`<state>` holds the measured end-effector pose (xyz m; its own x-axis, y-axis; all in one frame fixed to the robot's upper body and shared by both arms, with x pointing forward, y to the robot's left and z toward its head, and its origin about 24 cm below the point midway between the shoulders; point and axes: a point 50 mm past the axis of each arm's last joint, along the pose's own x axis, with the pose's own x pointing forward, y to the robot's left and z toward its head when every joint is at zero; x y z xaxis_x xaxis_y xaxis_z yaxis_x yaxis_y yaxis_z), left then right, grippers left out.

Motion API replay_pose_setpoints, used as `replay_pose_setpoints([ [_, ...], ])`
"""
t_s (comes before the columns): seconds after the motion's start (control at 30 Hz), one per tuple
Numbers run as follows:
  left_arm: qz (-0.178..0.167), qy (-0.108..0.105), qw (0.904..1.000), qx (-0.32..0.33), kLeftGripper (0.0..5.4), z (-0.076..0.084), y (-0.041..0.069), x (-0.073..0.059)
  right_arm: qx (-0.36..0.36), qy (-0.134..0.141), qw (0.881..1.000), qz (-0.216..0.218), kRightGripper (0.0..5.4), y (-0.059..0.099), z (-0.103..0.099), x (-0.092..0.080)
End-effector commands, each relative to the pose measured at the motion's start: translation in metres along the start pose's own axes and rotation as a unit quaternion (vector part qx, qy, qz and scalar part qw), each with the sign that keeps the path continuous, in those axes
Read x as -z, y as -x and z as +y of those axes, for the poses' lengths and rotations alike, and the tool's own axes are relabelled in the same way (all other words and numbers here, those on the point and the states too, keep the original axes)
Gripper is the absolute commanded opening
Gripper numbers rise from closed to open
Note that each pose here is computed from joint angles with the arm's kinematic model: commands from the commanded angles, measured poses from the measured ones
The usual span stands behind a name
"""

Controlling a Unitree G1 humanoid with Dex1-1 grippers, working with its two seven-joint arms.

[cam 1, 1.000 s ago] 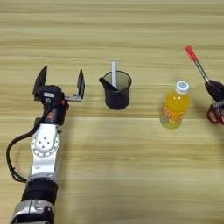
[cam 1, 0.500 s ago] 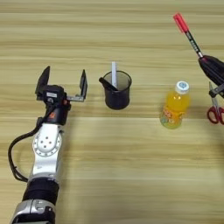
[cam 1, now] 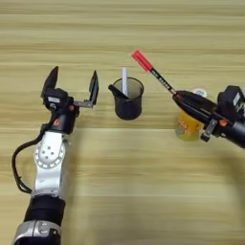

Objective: Move the objects on the table

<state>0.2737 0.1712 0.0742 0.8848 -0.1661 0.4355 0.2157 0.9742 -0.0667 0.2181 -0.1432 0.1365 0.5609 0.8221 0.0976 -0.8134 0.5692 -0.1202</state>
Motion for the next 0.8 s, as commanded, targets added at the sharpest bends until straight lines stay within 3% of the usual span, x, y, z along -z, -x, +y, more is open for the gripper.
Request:
replay_pose_setpoints([
  [0.03,0.005,0.105,0.9934,0.046,5.40,0.001,-0.003,-0.017,-0.015,-0.014,1.000,-0.001,0.41,-0.002,0.005,0.008],
  [0.13,0.014,0.153,0.9856,0.071,5.40,0.000,-0.002,-0.024,-0.016,-0.017,1.000,0.001,0.41,-0.004,0.006,0.013],
  [0.3,0.031,0.209,0.9667,0.144,5.40,-0.010,0.004,-0.034,-0.012,-0.017,1.000,0.000,0.41,-0.007,0.006,0.020],
  [0.63,0.044,0.237,0.9451,0.221,5.40,-0.027,0.010,-0.044,-0.023,-0.013,1.000,-0.009,0.41,-0.015,0.010,0.024],
  [0.73,0.052,0.261,0.9315,0.247,5.40,-0.033,0.014,-0.045,-0.033,-0.010,0.999,-0.012,0.41,-0.019,0.013,0.023],
  [0.8,0.057,0.267,0.9264,0.260,5.40,-0.037,0.016,-0.045,-0.041,-0.008,0.999,-0.014,0.41,-0.021,0.014,0.022],
])
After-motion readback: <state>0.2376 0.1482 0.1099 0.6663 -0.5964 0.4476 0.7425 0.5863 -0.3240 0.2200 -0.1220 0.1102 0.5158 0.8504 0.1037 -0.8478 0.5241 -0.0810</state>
